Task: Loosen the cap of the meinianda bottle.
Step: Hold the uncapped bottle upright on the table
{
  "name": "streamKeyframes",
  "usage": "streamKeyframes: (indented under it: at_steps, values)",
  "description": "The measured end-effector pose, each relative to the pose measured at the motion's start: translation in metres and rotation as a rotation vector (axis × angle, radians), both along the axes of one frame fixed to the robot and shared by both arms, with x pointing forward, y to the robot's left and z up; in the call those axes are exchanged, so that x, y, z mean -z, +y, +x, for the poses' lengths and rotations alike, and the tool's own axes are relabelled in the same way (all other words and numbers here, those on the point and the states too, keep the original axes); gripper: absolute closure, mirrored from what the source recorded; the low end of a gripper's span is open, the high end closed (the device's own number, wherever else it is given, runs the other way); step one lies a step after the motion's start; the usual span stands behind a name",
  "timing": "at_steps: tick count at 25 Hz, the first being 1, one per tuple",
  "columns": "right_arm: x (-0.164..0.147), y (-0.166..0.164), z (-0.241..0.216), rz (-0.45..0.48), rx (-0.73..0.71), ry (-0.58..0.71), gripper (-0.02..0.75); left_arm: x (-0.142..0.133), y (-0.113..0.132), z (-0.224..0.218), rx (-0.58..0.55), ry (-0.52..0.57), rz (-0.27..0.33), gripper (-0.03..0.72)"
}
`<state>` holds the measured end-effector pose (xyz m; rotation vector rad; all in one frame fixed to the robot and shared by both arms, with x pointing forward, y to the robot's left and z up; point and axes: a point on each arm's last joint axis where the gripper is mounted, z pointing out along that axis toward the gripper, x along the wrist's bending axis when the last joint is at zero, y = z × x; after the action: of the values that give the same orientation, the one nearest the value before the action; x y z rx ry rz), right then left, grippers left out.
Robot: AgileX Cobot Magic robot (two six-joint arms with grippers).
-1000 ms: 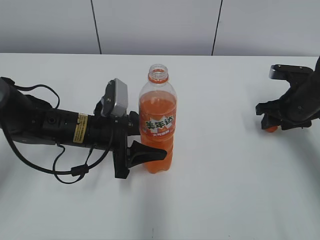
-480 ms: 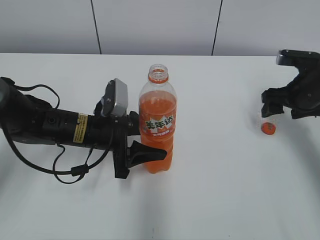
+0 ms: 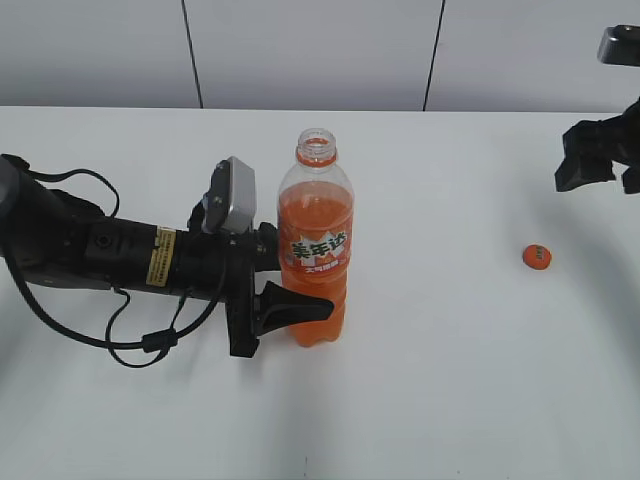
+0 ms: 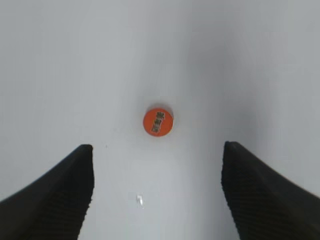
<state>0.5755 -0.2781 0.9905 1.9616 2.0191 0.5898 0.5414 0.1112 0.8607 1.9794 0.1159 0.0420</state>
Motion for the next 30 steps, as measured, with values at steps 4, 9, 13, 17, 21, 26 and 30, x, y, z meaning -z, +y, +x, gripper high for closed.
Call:
streamKeyframes:
  at_steps: [4,9,13,17,21,26,30]
  values:
    - [-0.022,-0.002,-0.016,-0.032,-0.037,0.053,0.144,0.0,0.0,0.0,0.0,0.0,0.0,0.279]
    - [-0.046,-0.003,-0.036,-0.044,-0.057,0.087,0.144,0.0,0.0,0.0,0.0,0.0,0.0,0.279]
    - [-0.06,-0.003,-0.053,-0.043,-0.067,0.121,0.145,0.0,0.0,0.0,0.0,0.0,0.0,0.279]
    - [-0.073,-0.003,-0.071,-0.043,-0.078,0.173,0.144,0.0,0.0,0.0,0.0,0.0,0.0,0.279]
    - [-0.079,-0.003,-0.086,-0.041,-0.09,0.248,0.144,0.0,0.0,0.0,-0.001,0.0,0.0,0.279]
    - [-0.086,-0.003,-0.096,-0.041,-0.095,0.266,0.146,0.0,0.0,0.0,-0.001,0.0,0.0,0.279]
    - [-0.091,-0.003,-0.1,-0.041,-0.095,0.245,0.146,0.0,0.0,0.0,-0.001,0.0,0.0,0.279]
